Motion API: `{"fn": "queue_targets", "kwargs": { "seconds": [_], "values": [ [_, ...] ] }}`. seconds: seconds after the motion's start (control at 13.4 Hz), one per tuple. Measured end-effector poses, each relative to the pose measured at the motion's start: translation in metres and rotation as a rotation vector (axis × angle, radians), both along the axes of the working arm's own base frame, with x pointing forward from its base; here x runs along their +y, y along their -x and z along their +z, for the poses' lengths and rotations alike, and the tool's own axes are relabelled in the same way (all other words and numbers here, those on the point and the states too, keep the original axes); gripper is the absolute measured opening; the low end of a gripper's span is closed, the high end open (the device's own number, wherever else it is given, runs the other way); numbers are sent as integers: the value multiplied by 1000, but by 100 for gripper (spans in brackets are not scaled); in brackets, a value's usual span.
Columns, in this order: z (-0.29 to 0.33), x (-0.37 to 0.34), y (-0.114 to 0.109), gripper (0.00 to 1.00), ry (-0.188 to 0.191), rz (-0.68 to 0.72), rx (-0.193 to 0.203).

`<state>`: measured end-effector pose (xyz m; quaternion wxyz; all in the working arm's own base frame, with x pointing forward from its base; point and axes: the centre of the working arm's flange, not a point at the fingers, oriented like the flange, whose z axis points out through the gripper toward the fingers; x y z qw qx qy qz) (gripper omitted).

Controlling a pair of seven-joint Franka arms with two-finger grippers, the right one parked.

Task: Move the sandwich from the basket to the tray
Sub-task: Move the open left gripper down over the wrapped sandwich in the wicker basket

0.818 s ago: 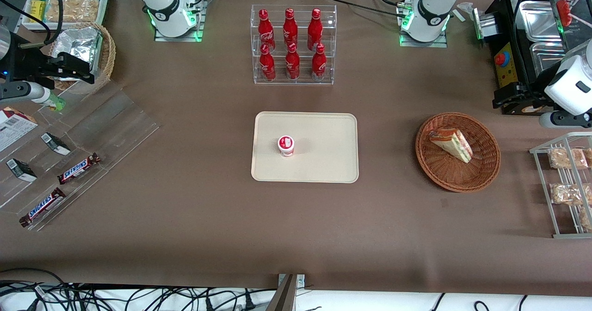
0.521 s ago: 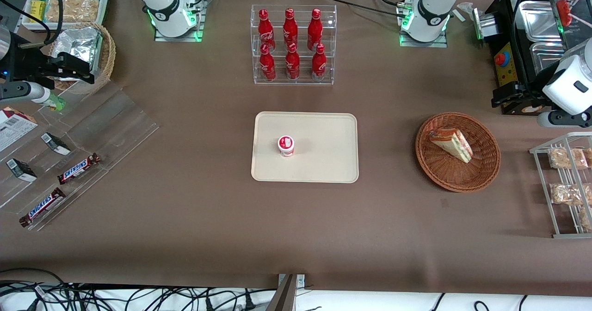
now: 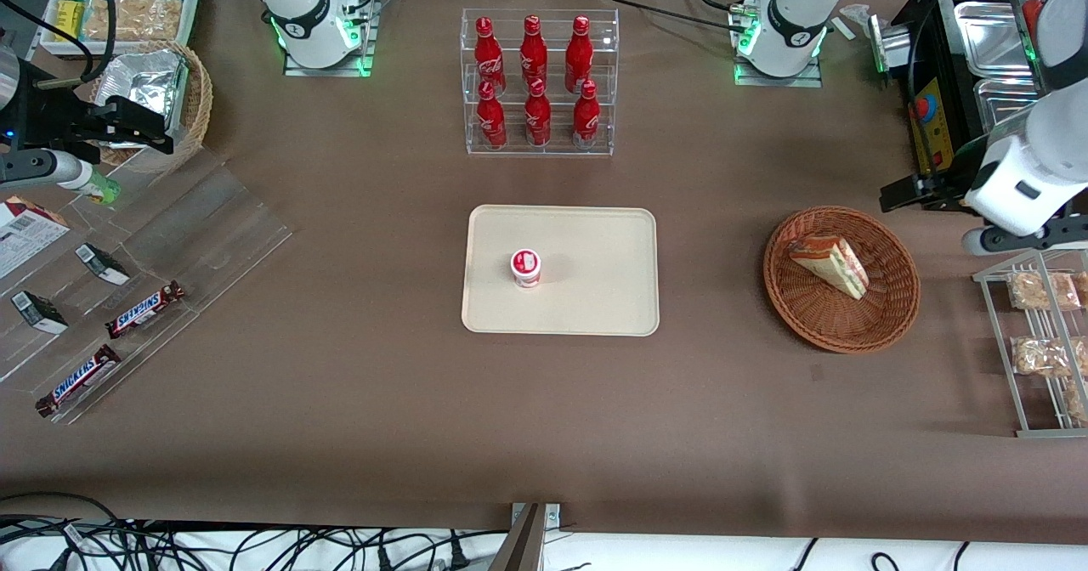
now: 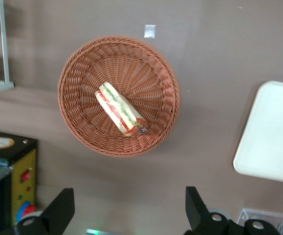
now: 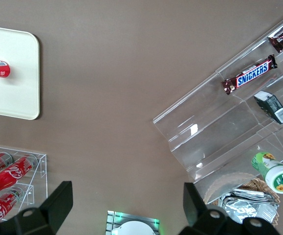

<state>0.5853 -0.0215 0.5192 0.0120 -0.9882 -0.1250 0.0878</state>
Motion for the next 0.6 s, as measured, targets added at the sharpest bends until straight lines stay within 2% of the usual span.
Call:
{"fn": "queue_targets", "kwargs": {
  "seconds": [0.07,0.22,0.6],
  "values": [
    [-17,1,0,100,-15,64,-12],
    [-52,1,3,100,-46,168,-62],
    [-125,15,34,100,-81,344,-137]
  ]
}}
